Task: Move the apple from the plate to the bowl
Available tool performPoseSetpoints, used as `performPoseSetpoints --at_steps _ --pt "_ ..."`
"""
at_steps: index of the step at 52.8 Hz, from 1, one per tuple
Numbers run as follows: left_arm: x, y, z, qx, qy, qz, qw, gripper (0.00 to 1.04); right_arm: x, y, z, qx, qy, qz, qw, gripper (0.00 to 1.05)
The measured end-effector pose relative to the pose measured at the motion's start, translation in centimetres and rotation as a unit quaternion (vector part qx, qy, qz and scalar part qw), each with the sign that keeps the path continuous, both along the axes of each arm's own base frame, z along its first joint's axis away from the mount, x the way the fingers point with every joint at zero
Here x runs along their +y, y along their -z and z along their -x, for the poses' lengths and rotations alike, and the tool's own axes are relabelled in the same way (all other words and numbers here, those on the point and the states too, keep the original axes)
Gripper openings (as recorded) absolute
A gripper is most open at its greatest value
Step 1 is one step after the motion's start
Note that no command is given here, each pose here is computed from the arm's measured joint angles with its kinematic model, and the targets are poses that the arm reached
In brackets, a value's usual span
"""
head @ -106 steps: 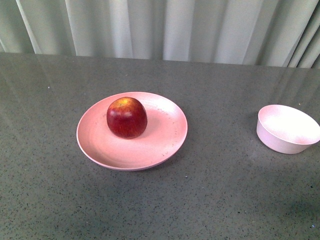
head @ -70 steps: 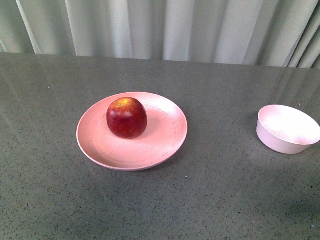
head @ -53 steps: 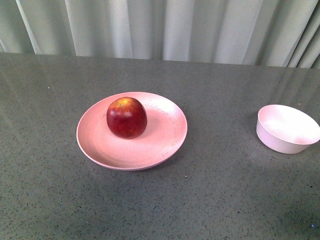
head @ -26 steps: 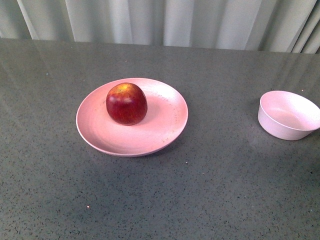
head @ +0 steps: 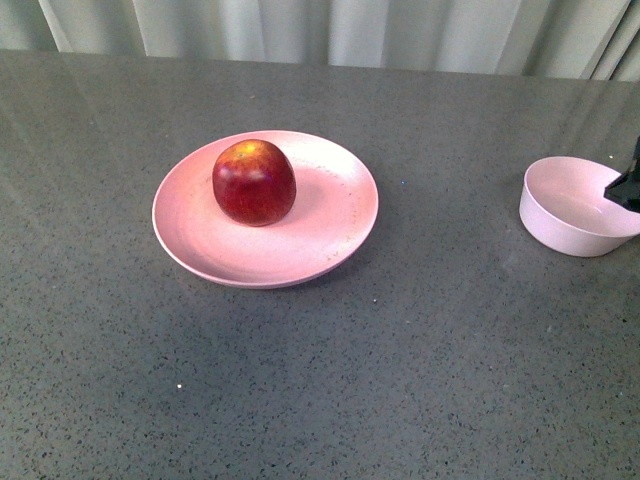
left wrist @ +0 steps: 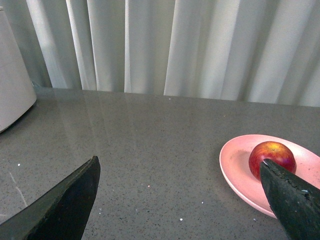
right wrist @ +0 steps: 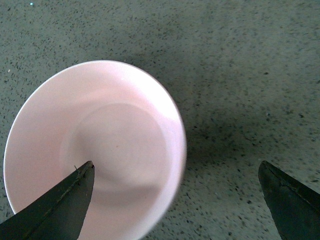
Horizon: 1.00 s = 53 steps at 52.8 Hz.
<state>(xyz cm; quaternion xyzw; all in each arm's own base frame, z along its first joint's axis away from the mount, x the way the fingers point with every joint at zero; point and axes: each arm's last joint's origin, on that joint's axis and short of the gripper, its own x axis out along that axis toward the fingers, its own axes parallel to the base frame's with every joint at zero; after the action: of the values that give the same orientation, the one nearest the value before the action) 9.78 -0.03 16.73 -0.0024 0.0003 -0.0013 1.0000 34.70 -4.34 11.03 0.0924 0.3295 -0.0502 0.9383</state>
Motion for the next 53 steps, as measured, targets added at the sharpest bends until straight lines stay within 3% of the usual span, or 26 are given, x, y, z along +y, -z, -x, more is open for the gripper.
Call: performPoseSetpoints --at_steps 14,50,53 --pt "0.0 0.0 0.0 0.0 0.0 0.0 1.0 0.96 1.3 1.6 -2.6 0.021 -0.002 -0.011 1.0 0.95" --pt "0.0 0.0 0.0 0.0 0.0 0.0 1.0 0.96 1.5 2.7 -2.7 0.055 -0.005 -0.05 0.997 0.05" --pt "0.0 0.0 0.0 0.0 0.0 0.0 1.0 0.96 1.9 2.5 -2.7 0.055 -0.008 -0.055 0.997 0.02"
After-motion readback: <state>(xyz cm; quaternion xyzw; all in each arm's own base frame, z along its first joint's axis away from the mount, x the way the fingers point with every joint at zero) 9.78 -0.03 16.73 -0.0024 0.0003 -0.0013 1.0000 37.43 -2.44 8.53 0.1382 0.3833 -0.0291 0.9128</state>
